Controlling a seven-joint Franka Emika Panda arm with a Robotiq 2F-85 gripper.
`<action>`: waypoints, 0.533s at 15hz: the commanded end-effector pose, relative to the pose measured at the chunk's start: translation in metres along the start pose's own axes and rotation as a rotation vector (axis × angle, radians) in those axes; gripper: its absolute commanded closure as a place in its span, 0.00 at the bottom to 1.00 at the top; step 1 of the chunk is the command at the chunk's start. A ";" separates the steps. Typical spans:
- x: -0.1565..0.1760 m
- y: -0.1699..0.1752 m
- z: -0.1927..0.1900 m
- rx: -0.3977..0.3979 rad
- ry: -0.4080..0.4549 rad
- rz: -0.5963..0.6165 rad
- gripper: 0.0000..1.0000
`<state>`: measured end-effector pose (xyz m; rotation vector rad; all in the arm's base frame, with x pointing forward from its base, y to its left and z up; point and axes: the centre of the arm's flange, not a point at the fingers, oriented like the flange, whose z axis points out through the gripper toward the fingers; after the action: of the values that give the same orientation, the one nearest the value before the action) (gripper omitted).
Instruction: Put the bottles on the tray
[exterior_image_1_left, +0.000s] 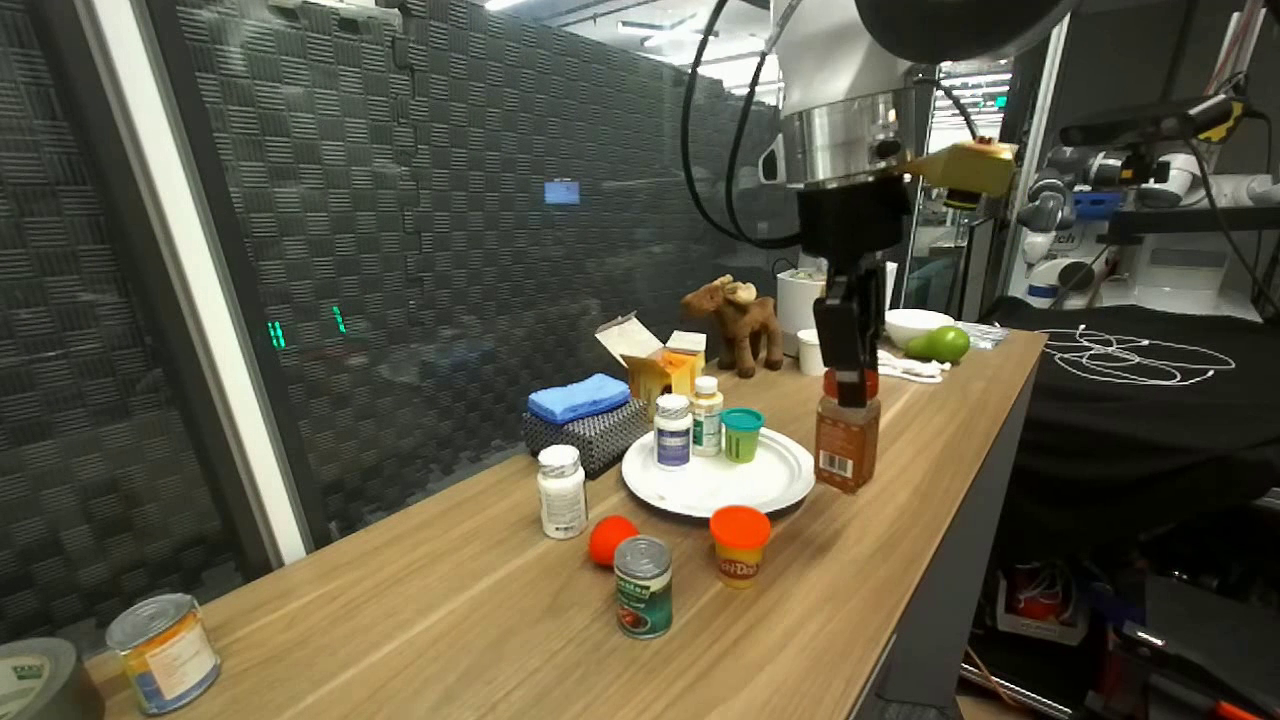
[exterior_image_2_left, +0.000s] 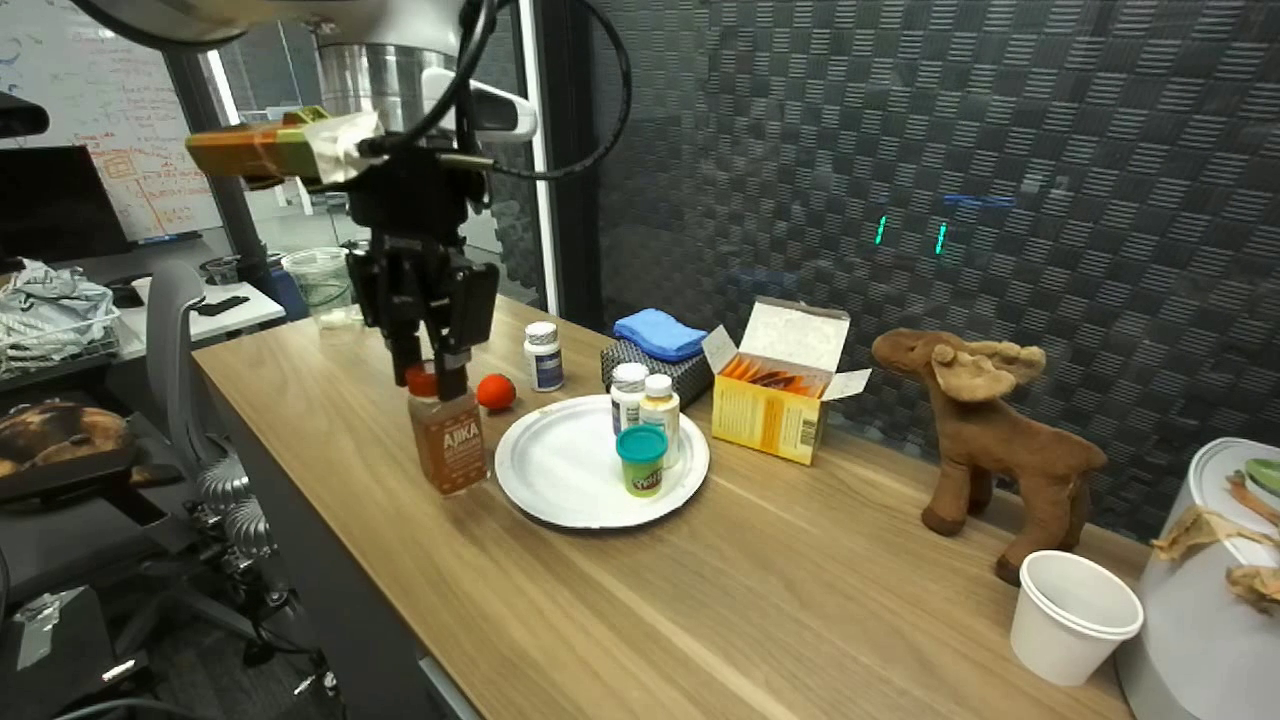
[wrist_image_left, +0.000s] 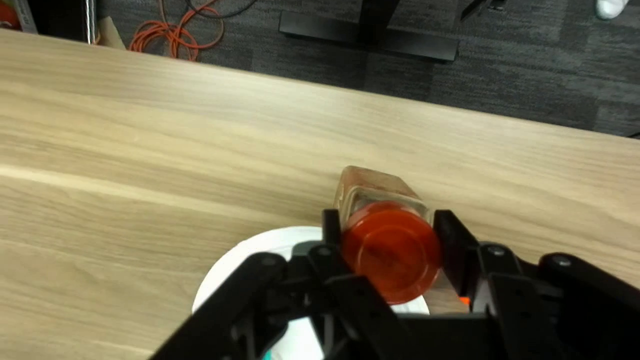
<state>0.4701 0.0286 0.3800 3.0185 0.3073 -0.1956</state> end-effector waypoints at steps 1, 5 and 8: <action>0.029 0.001 -0.016 0.003 0.046 -0.051 0.76; 0.057 0.004 0.001 0.012 0.032 -0.078 0.76; 0.078 0.007 0.015 0.024 0.032 -0.098 0.76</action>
<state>0.5141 0.0348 0.3592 3.0189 0.4148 -0.1889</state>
